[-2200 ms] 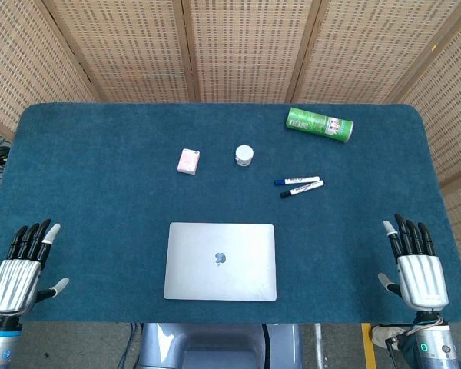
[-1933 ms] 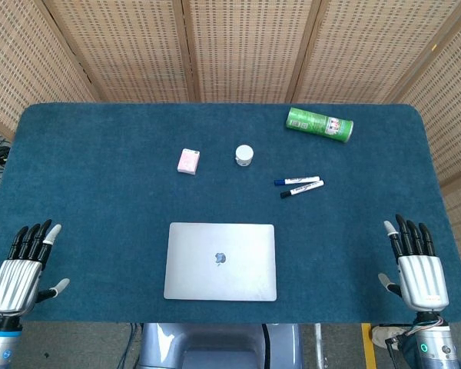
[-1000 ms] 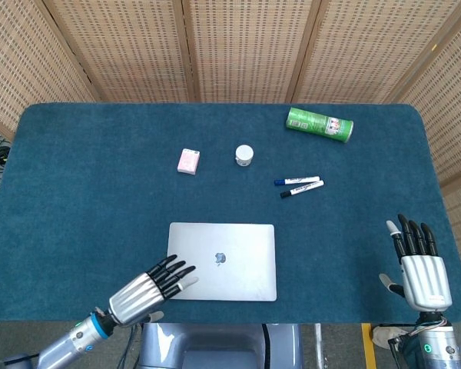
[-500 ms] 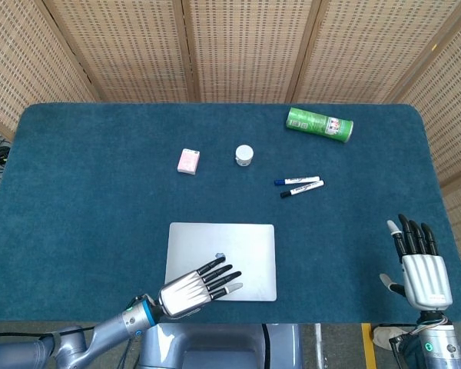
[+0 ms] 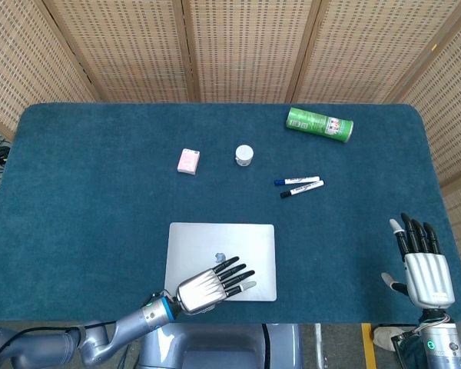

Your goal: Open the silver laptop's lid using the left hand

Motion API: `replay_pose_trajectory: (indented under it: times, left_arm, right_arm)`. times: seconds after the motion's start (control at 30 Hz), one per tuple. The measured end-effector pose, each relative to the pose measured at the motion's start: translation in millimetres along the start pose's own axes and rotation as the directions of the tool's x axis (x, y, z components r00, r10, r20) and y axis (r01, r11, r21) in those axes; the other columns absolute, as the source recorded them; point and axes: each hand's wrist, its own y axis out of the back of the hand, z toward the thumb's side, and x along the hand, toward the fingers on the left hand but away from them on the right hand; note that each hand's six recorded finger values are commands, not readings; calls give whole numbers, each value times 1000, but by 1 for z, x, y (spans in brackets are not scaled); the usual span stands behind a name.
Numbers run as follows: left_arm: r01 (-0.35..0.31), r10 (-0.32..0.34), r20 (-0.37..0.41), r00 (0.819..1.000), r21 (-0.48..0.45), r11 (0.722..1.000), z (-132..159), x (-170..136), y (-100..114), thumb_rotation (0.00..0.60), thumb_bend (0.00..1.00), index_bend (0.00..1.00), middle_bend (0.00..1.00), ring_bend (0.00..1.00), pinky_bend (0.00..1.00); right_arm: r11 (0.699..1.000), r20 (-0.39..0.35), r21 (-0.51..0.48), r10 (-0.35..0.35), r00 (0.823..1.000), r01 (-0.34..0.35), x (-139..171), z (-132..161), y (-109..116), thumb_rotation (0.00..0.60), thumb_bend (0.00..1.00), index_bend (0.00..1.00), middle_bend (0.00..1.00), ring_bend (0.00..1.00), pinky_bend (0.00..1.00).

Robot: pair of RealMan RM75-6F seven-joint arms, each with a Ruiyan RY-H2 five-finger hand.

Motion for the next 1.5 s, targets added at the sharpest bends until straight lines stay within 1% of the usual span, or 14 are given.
replay_pose_trajectory:
  times: [0.27, 0.5, 0.6, 0.73, 0.83, 0.9, 1.0, 1.13, 1.33, 1.5]
  left_arm:
    - [9, -9, -24, 1000, -18, 1000, 0, 13, -7, 600, 48, 0, 0, 0, 0]
    - [0, -1, -49, 999, -33, 999, -1, 17, -10, 600, 55, 0, 0, 0, 0]
    - [5, -8, -62, 998, -38, 999, -3, 18, -12, 600, 63, 0, 0, 0, 0]
    - [8, -11, -77, 997, -41, 999, -4, 21, -13, 600, 139, 0, 0, 0, 0]
    - [10, -13, -78, 997, -37, 999, -4, 22, -13, 600, 249, 0, 0, 0, 0]
    - [11, -13, -81, 997, -35, 999, -4, 22, -14, 600, 341, 0, 0, 0, 0]
    - [9, -12, -82, 997, -31, 999, -4, 23, -13, 600, 397, 0, 0, 0, 0]
    - [7, -9, -81, 997, -21, 1000, -4, 23, -12, 600, 436, 0, 0, 0, 0]
    - [0, 0, -86, 996, 4, 1000, -7, 22, -9, 600, 451, 0, 0, 0, 0]
    - [-7, 13, -110, 994, 59, 998, -13, 23, -5, 600, 451, 0, 0, 0, 0]
  right_arm:
    - [1000, 5, -10, 1, 1000, -1, -1, -2, 1, 600, 0, 0, 0, 0, 0]
    - [1000, 4, -15, 2, 1000, -2, 0, -3, 2, 600, 0, 0, 0, 0, 0]
    - [1000, 3, -16, 3, 1000, -3, 0, -3, 2, 600, 0, 0, 0, 0, 0]
    - [1000, 5, -18, 6, 1000, -6, 0, -4, 2, 600, 0, 0, 0, 0, 0]
    - [1000, 4, -19, 7, 1000, -7, 0, -4, 2, 600, 0, 0, 0, 0, 0]
    - [1000, 4, -19, 8, 1000, -8, -1, -4, 1, 600, 0, 0, 0, 0, 0]
    - [1000, 3, -20, 9, 1000, -9, -1, -4, 1, 600, 0, 0, 0, 0, 0]
    - [1000, 3, -22, 9, 1000, -9, 0, -4, 2, 600, 0, 0, 0, 0, 0]
    - [1000, 1, -22, 13, 1000, -13, 0, -3, 1, 600, 0, 0, 0, 0, 0]
    - [1000, 0, -24, 12, 1000, -12, 0, -3, 1, 600, 0, 0, 0, 0, 0]
